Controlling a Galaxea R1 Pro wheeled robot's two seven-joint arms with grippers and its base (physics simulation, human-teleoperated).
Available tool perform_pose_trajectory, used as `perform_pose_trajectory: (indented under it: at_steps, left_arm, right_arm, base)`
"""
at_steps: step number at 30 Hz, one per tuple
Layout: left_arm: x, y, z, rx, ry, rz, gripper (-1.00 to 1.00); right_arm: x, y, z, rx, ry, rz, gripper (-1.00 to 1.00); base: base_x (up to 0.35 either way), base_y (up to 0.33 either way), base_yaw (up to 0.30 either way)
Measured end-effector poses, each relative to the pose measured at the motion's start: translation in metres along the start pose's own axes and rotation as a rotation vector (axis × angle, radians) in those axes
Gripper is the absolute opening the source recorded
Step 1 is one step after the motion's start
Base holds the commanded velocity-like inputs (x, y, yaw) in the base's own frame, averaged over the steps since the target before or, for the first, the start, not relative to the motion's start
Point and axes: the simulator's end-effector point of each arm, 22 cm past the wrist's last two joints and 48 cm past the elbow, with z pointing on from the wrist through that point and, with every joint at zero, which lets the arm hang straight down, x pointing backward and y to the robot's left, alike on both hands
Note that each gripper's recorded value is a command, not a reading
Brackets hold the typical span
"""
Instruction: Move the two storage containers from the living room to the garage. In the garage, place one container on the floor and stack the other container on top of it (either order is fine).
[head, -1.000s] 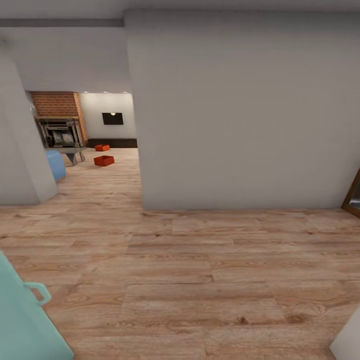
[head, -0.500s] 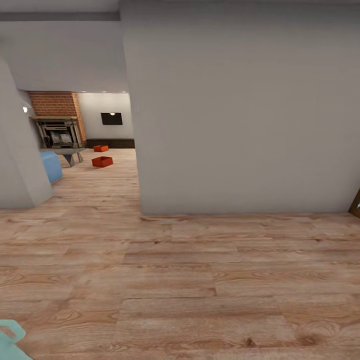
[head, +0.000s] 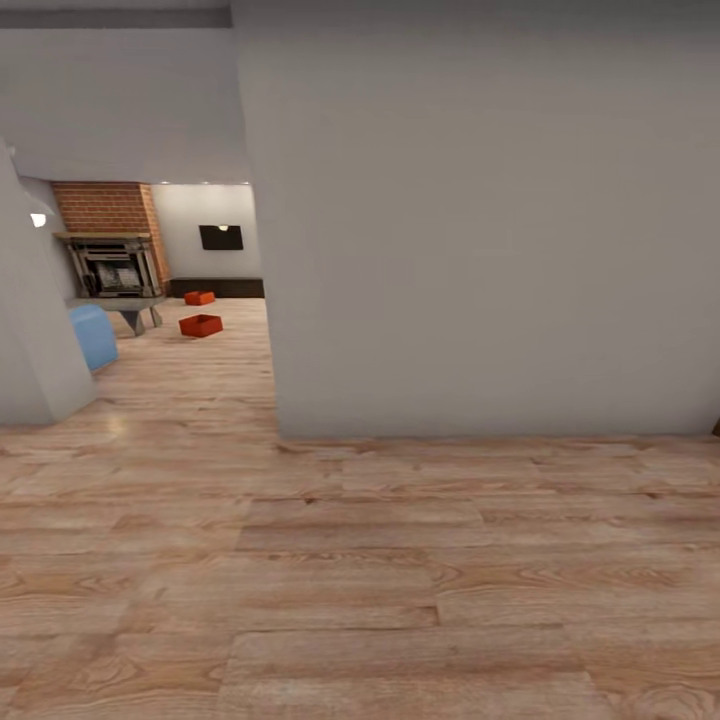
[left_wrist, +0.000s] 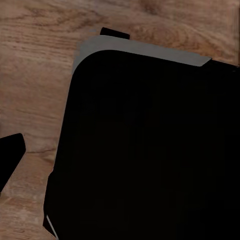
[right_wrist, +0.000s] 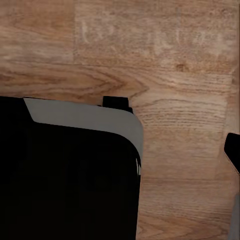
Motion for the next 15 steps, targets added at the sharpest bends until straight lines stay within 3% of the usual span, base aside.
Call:
perform_pose_trajectory:
  at_steps: [15]
  left_arm:
    - [0.0001, -0.0011, 0.0000, 0.001, -0.001, 0.000, 1.00]
  right_arm:
    - [0.0010, -0.0005, 0.0000, 0.003, 0.005, 0.011, 1.00]
  base:
    - [0.322, 0.000, 0.000]
